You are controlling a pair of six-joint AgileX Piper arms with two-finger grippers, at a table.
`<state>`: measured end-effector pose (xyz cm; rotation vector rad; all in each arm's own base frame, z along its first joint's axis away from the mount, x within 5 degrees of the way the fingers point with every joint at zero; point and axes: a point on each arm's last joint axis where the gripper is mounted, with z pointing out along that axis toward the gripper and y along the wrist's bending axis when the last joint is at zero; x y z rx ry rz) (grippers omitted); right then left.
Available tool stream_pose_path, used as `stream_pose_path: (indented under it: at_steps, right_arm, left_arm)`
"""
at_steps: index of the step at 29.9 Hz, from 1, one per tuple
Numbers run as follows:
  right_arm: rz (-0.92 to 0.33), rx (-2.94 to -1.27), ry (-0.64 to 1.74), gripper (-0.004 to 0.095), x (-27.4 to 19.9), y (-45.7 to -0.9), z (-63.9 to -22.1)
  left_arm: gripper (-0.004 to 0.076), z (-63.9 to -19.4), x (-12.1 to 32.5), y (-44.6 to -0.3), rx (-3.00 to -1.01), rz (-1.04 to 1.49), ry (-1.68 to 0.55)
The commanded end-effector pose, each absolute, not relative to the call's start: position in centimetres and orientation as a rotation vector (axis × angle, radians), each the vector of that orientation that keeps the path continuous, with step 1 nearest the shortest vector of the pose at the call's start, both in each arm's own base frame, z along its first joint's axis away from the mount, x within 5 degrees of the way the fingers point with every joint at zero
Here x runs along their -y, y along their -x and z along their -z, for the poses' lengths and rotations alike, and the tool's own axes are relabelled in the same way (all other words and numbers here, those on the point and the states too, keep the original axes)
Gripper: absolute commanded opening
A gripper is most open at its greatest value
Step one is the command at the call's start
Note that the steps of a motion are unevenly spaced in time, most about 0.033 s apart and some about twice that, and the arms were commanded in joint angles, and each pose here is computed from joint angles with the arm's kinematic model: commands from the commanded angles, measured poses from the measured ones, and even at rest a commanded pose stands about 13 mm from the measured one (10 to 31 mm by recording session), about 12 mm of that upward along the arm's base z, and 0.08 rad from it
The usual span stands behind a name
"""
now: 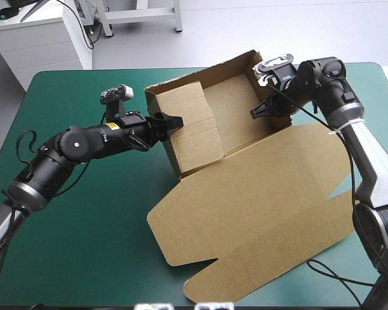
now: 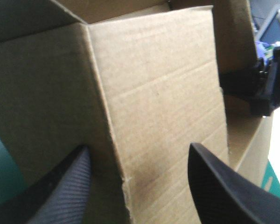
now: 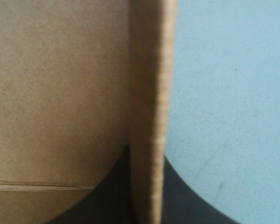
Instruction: Fold the box
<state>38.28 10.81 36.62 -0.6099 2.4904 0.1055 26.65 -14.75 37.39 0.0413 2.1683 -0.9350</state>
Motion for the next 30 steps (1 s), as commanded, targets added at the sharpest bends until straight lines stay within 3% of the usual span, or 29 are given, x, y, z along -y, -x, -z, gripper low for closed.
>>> stream_pose_path:
  at_steps: [1,7,15,30]
  right_arm:
    - [-0.212,-2.300,0.537,-0.0012,-11.3,-36.7,-41.1]
    - [-0.211,-2.231,0.524,-0.0012,-11.0,-35.5,-43.1]
    - [-0.214,-2.190,0.529,-0.0012,-10.8,-34.6,-44.3]
    - [-0.229,-2.181,0.540,-0.0012,-10.9,-34.5,-44.4]
  left_arm:
    - [0.0422,-39.5,15.0,-25.7,-2.153,0.913,0.069]
    - [0.0421,-38.5,14.5,-25.7,-2.259,0.856,0.216]
    - [0.0421,-38.5,14.1,-25.9,-2.253,0.847,0.335]
    - [0.0421,-39.3,14.2,-26.1,-2.209,0.887,0.373]
